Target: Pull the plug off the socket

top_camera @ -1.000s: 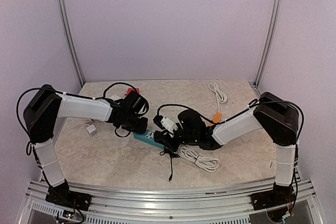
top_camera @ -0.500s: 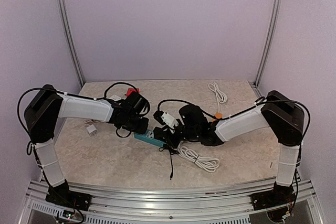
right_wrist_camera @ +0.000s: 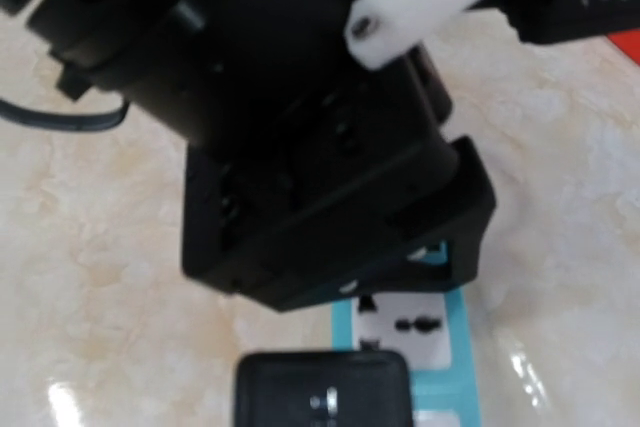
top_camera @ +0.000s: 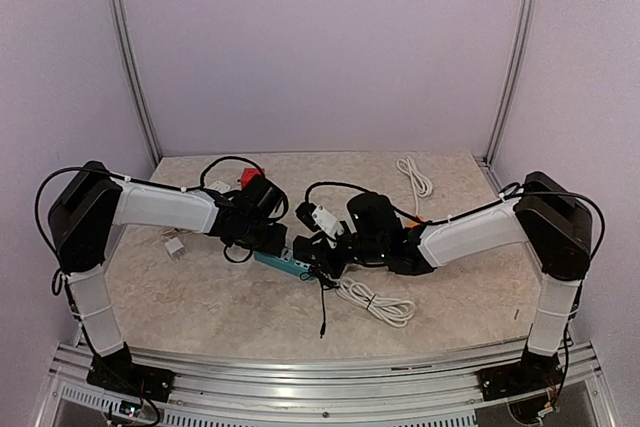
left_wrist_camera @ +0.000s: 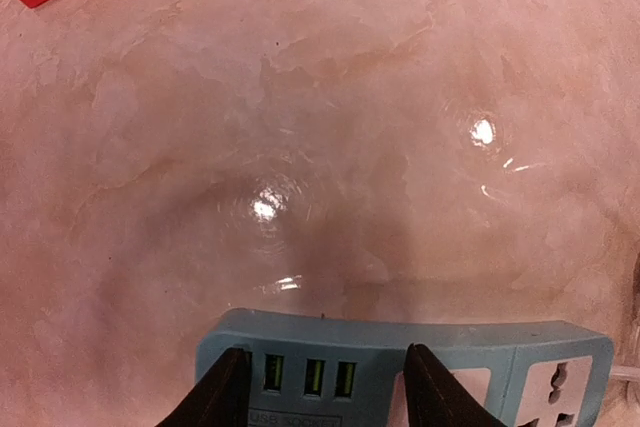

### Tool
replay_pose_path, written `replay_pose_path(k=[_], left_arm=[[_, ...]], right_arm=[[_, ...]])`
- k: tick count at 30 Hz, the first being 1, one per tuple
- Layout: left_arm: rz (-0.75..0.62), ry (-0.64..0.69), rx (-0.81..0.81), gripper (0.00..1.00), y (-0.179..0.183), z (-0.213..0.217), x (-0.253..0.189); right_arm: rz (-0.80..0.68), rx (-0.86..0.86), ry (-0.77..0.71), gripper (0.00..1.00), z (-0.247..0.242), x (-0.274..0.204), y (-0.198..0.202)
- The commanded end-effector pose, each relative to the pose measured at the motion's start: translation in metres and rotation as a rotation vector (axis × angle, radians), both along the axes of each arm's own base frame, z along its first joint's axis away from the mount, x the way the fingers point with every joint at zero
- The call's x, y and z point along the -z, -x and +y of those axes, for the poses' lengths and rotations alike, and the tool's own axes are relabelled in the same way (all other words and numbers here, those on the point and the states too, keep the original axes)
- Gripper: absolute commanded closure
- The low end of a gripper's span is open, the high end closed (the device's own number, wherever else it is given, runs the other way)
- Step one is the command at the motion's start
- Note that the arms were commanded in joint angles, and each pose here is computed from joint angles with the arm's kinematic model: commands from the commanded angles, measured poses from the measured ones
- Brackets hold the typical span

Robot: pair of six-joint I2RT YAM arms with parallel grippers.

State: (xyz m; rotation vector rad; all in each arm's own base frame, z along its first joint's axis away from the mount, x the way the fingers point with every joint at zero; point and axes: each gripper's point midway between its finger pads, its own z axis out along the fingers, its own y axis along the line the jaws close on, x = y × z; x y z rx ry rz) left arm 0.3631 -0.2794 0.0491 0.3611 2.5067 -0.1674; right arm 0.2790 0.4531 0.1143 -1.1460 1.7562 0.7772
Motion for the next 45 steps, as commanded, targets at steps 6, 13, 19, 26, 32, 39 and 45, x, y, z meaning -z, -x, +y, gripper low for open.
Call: replay_pose_path(k=[6, 13, 19, 26, 32, 39, 45], left_arm=[[-0.158, 0.024, 0.025, 0.35, -0.007, 0.007, -0.07], [-0.378, 0.165, 0.117, 0.23, 0.003, -0.002, -0.139], [-0.606, 0.293, 0.208, 0.17, 0.044, 0.01, -0.174], [-0.767, 0.317, 0.313, 0.16, 0.09, 0.018, -0.184], [-0.837, 0.214, 0.397, 0.18, 0.106, -0.006, -0.183], [-0.877, 0.18, 0.469, 0.22, 0.112, -0.044, -0.188], [-0.881, 0.129, 0.505, 0.25, 0.111, -0.066, -0.182]], right_arm=[[0.029, 0.021, -0.091, 0.88, -0.014, -0.033, 0.003], [0.052, 0.042, -0.148, 0.88, -0.022, -0.054, 0.002], [0.087, 0.049, -0.243, 0.87, -0.032, -0.09, 0.004], [0.135, 0.037, -0.356, 0.85, -0.037, -0.128, 0.012], [0.186, 0.018, -0.44, 0.84, -0.037, -0.144, 0.019], [0.263, -0.005, -0.502, 0.83, -0.034, -0.143, 0.025], [0.301, -0.02, -0.521, 0.83, -0.032, -0.138, 0.03]])
